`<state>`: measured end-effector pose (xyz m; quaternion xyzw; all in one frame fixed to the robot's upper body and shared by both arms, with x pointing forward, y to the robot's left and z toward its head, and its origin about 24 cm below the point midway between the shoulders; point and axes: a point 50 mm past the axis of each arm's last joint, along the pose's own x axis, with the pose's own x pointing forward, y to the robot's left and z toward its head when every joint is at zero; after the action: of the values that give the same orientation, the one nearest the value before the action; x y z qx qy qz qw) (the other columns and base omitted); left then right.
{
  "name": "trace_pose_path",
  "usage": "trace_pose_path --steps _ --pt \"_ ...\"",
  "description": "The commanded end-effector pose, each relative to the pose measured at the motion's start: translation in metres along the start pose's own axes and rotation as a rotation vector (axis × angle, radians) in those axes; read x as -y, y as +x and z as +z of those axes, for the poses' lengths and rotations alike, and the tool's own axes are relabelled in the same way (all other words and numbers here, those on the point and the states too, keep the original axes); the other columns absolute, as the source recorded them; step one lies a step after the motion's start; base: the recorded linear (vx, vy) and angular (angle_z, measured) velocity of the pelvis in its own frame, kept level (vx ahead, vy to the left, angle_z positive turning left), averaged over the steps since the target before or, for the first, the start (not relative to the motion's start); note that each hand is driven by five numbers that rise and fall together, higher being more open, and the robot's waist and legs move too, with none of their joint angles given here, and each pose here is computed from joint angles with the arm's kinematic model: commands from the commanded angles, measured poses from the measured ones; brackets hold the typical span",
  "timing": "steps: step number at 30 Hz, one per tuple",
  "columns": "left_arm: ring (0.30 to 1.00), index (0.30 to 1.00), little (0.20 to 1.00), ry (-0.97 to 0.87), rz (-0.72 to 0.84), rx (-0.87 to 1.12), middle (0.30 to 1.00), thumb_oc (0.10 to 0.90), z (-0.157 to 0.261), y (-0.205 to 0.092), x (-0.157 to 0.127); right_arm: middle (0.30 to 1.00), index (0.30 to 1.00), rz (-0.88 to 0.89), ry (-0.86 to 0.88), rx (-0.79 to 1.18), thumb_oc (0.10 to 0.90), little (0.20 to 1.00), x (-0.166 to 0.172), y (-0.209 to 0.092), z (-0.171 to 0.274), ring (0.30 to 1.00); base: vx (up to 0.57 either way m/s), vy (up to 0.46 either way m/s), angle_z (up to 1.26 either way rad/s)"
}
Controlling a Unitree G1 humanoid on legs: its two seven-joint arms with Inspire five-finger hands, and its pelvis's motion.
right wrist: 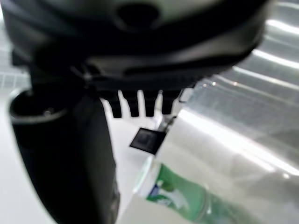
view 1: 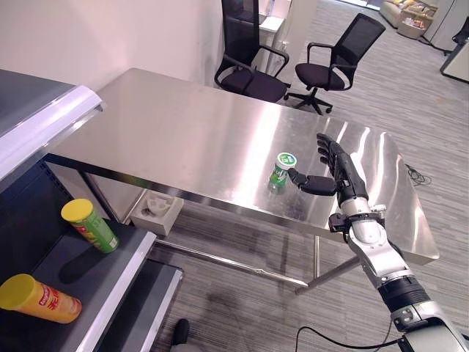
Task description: Put the goods on the table back onto the shelves and tidy them up.
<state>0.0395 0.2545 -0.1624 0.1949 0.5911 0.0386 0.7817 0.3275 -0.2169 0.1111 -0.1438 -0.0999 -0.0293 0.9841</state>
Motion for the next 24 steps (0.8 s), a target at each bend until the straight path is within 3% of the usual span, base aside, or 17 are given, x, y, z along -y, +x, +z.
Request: trace_pose_path --steps 1,24 --pt "0.9 0.9 0.9 0.071 -0.029 0.05 0.9 0.8 0.019 0.004 0.007 0.9 0.9 -0.076 0.094 0.205 0.8 0.9 0.021 0.022 0.044 0.9 0.0 0.0 0.0" --pt "0.9 0.9 0.9 0.104 -0.049 0.046 0.9 0.8 0.015 0.003 0.01 0.9 0.9 -0.066 0.075 0.116 0.8 0.9 0.016 0.051 0.043 0.9 0.01 0.001 0.01"
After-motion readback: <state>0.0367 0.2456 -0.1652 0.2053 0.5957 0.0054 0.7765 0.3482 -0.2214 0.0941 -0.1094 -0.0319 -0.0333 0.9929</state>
